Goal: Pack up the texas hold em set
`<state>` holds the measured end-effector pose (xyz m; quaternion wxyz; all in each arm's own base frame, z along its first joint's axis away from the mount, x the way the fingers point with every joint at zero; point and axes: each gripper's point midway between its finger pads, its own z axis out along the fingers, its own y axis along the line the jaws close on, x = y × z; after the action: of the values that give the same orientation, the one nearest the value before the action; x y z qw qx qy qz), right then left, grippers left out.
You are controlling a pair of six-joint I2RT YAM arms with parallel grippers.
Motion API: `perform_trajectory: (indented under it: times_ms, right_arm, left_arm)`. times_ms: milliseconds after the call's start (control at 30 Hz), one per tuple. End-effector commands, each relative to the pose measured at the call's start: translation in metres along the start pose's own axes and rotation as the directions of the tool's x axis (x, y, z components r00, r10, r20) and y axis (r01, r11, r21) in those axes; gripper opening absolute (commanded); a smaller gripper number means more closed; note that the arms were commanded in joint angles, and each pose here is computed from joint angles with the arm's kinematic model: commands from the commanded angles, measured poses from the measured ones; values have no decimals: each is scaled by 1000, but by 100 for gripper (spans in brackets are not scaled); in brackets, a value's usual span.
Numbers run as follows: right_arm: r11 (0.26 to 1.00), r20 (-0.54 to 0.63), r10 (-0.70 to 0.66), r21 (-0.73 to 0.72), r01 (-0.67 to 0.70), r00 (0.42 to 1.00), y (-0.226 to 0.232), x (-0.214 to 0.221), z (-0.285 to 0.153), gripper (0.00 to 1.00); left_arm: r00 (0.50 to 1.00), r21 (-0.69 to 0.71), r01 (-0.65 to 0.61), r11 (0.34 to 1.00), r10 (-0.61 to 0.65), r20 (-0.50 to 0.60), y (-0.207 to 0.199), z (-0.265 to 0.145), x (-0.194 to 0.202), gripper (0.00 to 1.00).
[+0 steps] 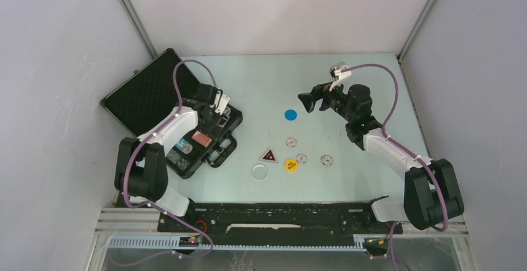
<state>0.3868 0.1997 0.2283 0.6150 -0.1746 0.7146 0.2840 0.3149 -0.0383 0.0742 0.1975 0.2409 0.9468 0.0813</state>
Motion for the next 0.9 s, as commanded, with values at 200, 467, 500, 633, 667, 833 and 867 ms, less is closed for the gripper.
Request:
perform_trajectory:
  times_ms: [200, 467, 500, 633, 667, 833, 867]
  right_arm:
    - [999, 66, -44, -20, 46, 997, 7, -18, 0, 100]
    - [998, 66, -54, -12, 55, 996, 6, -18, 1, 100]
    - [998, 64, -56, -9, 56, 996, 6, -17, 1, 100]
    - [998, 64, -59, -4, 59, 996, 5, -17, 1, 100]
    - [998, 65, -60, 0, 60, 996, 4, -17, 1, 100]
    - [998, 65, -62, -2, 62, 996, 5, -17, 2, 100]
    - [998, 64, -61, 0, 61, 996, 5, -17, 2, 100]
  left_arm:
    - [976, -112, 127, 986, -103, 194, 31, -38, -29, 89]
    - [850, 79, 399, 913, -401, 341, 9, -65, -63, 99]
    - [838, 60, 452, 890, -447, 315, 12, -63, -63, 100]
    - [755, -54, 646, 762, -625, 198, 20, -49, -53, 99]
    - [740, -72, 667, 742, -648, 180, 19, -46, -52, 96]
    - [708, -193, 706, 681, -671, 222, 19, -43, -54, 92]
    - [691, -207, 723, 660, -688, 222, 20, -41, -54, 90]
